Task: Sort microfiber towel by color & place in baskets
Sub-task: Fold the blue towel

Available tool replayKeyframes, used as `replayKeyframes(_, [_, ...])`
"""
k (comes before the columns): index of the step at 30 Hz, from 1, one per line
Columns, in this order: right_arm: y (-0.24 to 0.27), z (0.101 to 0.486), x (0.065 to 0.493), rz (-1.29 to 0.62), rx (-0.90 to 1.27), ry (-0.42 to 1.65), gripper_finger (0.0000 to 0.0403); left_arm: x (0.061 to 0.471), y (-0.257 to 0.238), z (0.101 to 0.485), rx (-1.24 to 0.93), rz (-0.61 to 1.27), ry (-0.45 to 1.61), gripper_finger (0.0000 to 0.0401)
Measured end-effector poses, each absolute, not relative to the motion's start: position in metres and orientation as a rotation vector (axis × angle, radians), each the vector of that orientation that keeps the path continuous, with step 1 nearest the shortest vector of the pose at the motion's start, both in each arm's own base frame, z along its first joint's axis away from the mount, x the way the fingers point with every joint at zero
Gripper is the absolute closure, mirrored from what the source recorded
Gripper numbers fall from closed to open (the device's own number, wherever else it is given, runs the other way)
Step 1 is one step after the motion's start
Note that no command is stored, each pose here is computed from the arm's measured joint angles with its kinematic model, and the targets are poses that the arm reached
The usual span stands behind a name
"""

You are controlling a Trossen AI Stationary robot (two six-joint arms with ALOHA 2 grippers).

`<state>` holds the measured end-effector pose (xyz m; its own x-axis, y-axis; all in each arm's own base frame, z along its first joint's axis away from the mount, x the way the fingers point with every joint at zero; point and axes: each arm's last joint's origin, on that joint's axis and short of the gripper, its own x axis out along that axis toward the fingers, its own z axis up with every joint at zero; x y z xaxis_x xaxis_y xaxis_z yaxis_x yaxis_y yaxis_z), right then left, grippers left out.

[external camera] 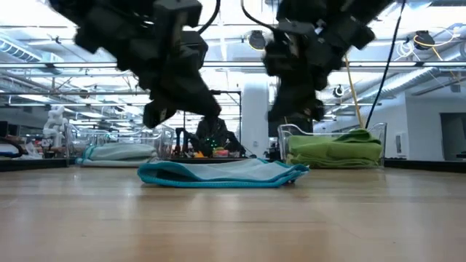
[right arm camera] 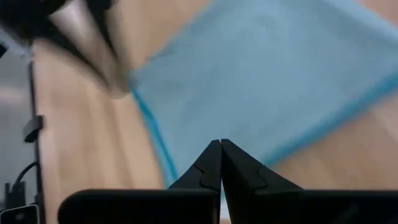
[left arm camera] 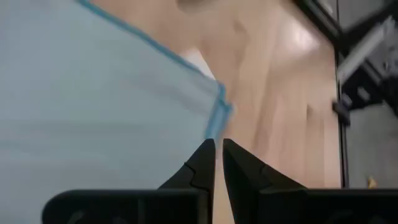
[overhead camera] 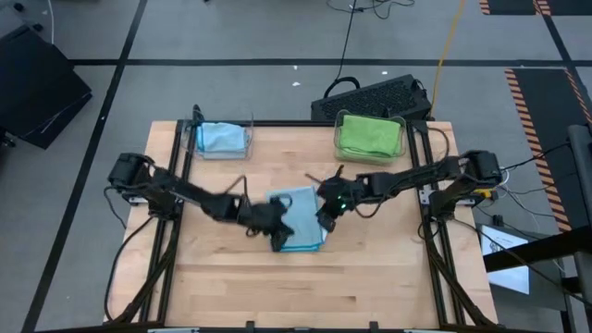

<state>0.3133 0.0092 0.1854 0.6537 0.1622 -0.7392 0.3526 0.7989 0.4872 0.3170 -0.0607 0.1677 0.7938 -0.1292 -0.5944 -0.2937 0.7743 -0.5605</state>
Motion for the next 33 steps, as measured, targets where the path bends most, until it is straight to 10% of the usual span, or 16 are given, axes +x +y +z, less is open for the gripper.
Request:
replayKeyframes(17, [0.001, 0.17, 0.256, -0.158, 0.773, 0.868, 0.0399, 0.324, -0.097, 0.103, -0.691, 0.108, 0.79, 0.0371])
replayKeyframes(33, [-0.021, 0.223, 0.279, -0.147, 0.767, 0.672, 0.0326, 0.281, -0.019, 0.204, -0.531, 0.321, 0.709, 0.034])
